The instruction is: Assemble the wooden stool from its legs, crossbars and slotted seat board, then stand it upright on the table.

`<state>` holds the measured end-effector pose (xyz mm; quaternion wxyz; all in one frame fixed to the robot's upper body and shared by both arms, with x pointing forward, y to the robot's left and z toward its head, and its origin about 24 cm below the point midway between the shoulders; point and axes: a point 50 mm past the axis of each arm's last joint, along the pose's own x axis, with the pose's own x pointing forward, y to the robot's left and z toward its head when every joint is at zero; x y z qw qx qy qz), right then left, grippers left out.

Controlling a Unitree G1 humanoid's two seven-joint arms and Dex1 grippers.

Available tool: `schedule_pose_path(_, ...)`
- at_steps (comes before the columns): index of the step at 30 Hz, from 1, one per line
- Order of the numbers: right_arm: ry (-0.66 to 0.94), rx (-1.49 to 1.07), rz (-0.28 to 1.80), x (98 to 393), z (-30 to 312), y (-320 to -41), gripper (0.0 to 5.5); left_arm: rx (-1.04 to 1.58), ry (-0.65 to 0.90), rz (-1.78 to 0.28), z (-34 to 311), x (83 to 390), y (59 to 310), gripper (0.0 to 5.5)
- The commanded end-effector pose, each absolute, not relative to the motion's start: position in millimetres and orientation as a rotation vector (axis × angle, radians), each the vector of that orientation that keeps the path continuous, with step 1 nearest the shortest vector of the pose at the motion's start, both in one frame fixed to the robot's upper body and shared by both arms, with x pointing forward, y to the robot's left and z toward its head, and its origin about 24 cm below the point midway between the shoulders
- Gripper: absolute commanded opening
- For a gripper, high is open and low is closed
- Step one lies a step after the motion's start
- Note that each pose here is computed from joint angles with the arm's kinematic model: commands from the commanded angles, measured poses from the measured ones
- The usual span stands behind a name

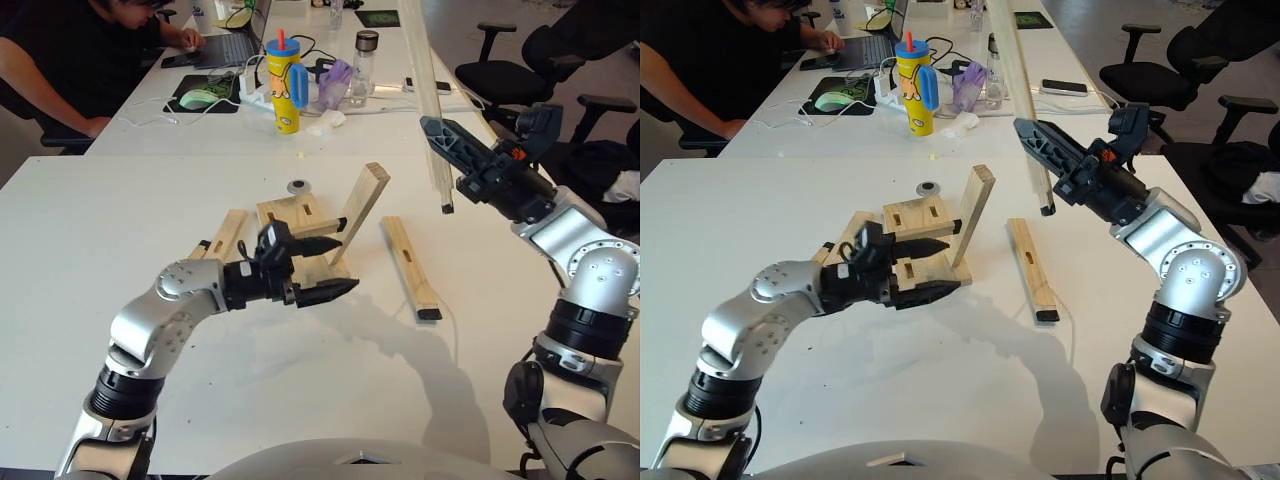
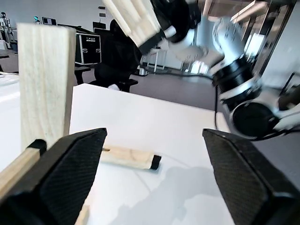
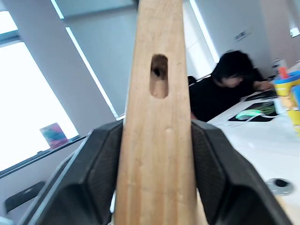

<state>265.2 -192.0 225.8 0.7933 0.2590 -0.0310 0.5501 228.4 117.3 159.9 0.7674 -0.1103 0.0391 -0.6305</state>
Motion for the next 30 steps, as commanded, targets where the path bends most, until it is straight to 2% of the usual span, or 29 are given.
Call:
schedule_pose_path(1,0.054,0.511,1.365,243,225,-185,2.08,-0.391,0.097,-1.412,185,225,132,4.53)
schedule_pose_path(4,0.170,0.487,1.432,232,211,-183,2.08,-0.492,0.109,-1.418,195,227,140,4.90)
schedule_pose_path(7,0.264,0.478,1.479,225,197,-184,2.08,-0.534,0.105,-1.420,203,229,145,4.90)
schedule_pose_path(12,0.300,0.460,1.508,225,188,-185,2.08,-0.672,0.100,-1.371,209,243,152,4.90)
schedule_pose_path(16,0.314,0.439,1.558,221,186,-182,2.08,-0.677,0.130,-1.369,208,245,149,4.90)
schedule_pose_path(30,0.342,0.349,1.603,219,176,-176,2.08,-0.706,0.225,-1.463,201,236,136,4.90)
